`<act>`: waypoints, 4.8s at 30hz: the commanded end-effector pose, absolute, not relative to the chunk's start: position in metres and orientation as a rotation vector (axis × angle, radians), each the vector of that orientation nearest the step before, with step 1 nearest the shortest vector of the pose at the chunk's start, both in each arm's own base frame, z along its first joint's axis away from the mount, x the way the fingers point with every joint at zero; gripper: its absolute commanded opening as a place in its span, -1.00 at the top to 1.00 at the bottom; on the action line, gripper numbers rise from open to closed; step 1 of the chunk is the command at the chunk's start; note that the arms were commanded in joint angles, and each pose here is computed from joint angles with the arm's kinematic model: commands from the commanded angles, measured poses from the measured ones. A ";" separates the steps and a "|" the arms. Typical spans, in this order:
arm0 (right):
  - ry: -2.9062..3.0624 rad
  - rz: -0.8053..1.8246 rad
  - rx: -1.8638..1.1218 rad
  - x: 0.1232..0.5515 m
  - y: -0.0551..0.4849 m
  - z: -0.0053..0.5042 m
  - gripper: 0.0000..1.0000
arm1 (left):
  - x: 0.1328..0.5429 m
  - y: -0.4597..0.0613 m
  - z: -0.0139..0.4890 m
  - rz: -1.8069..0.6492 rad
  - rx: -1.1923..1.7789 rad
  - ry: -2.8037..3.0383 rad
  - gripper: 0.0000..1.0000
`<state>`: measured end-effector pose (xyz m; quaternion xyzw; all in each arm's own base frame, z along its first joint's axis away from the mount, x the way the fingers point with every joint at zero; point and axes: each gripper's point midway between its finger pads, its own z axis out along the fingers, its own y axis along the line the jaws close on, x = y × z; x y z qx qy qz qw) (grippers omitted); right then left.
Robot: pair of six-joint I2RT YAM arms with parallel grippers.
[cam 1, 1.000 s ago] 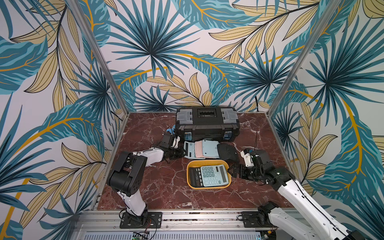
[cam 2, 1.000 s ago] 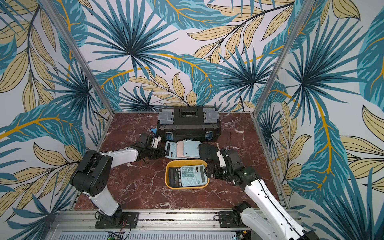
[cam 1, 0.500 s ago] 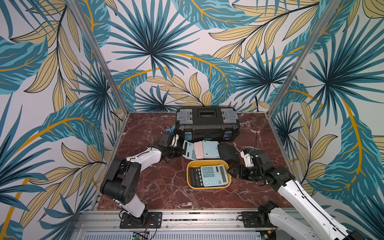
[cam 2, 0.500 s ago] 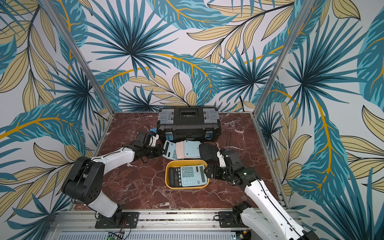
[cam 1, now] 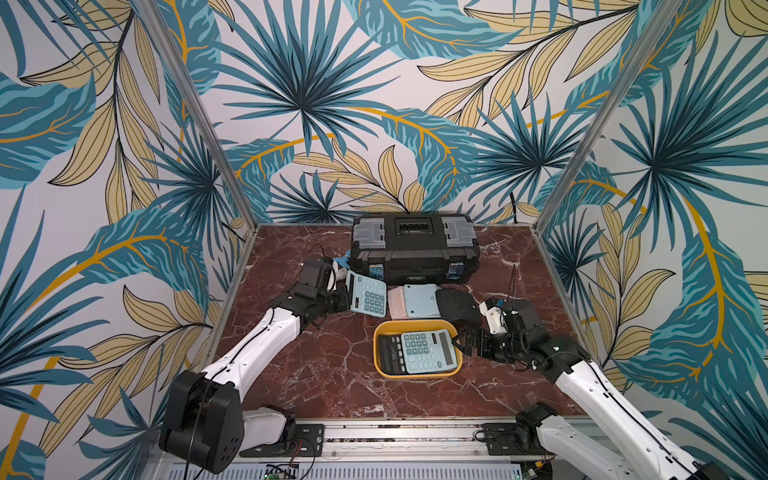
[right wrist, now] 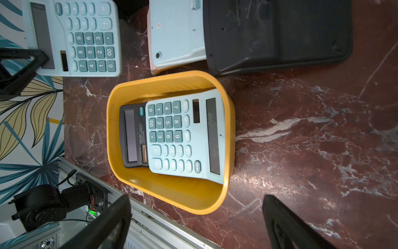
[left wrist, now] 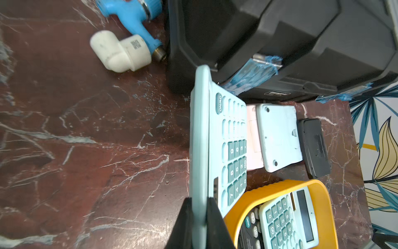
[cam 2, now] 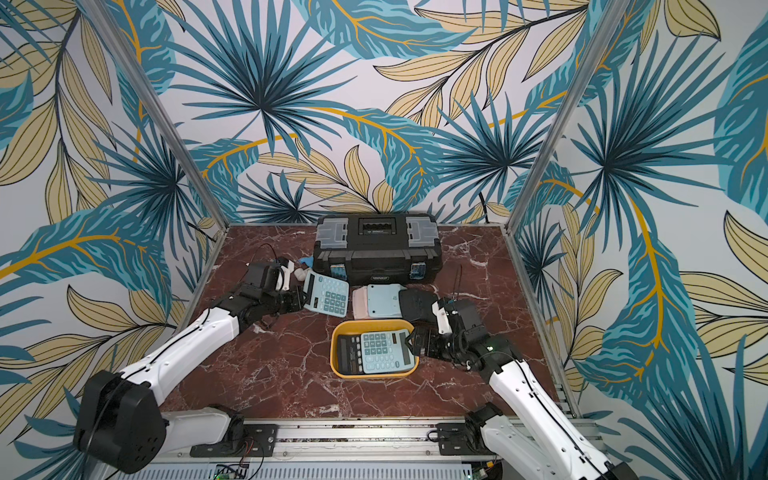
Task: Put the calculator in the storage box
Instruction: Pick up the calculator at the center of the board, then place the calculator in the storage box.
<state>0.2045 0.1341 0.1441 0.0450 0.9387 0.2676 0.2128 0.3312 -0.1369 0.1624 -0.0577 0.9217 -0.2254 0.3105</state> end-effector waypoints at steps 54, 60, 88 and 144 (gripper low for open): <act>2.146 1.631 0.094 0.255 0.221 0.230 -0.32 | 0.251 -0.231 0.225 -1.471 -0.180 2.120 0.95; 2.150 1.635 0.102 0.259 0.222 0.230 -0.22 | 0.248 -0.234 0.228 -1.479 -0.164 2.118 0.96; 2.146 1.652 0.126 0.272 0.226 0.231 0.45 | 0.250 -0.250 0.226 -1.482 -0.103 2.150 0.94; 2.516 1.544 0.146 0.253 0.226 0.124 0.95 | 0.252 -0.176 0.195 -0.848 -0.161 2.261 -1.00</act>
